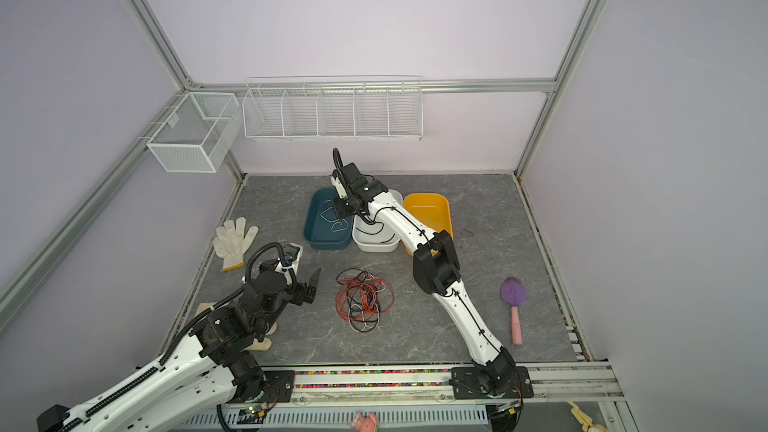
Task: Untangle the cables
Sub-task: 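Open the right gripper and move it back toward the cable pile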
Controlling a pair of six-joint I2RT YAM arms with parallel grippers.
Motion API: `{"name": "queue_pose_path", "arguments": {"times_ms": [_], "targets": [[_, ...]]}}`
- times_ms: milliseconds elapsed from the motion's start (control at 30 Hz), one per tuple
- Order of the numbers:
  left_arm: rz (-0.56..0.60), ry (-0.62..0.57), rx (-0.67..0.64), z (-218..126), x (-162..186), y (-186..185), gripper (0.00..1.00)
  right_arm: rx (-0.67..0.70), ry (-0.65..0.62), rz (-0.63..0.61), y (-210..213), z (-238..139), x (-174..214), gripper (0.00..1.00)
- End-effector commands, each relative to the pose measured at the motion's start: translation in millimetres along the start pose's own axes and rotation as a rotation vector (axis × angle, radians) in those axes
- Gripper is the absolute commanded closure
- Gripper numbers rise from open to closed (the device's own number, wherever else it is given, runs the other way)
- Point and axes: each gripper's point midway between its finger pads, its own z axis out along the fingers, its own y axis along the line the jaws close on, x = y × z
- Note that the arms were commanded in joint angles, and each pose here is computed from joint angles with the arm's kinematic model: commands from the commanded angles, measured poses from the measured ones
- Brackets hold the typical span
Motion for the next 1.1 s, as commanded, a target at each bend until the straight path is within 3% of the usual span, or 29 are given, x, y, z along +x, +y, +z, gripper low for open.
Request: {"name": "queue_pose_path", "arguments": {"times_ms": [0,67,133,467,733,1067], "targets": [[0.007,-0.016,0.005,-2.0,-4.1,-0.2,0.01,-0.040,-0.015,-0.002,19.4,-49.1,-8.6,0.62],[0.007,-0.010,0.015,-1.7,-3.6,-2.1,0.01,-0.119,-0.005,-0.005,35.0,-64.9,-3.9,0.47],[0.011,-0.003,0.018,-0.9,-2.7,-3.1,0.01,-0.144,-0.010,-0.013,44.1,-80.6,2.1,0.39],[0.028,0.022,0.085,0.0,-2.0,-15.9,0.01,-0.136,-0.084,0.000,43.3,-158.1,52.0,0.06],[-0.019,0.137,0.223,5.7,-3.1,-48.1,0.01,-0.142,-0.054,0.026,33.2,-197.6,119.3,0.00],[-0.248,0.275,0.345,5.6,10.3,-93.5,0.01,-0.148,0.008,0.086,16.0,-203.6,196.9,0.04]]}}
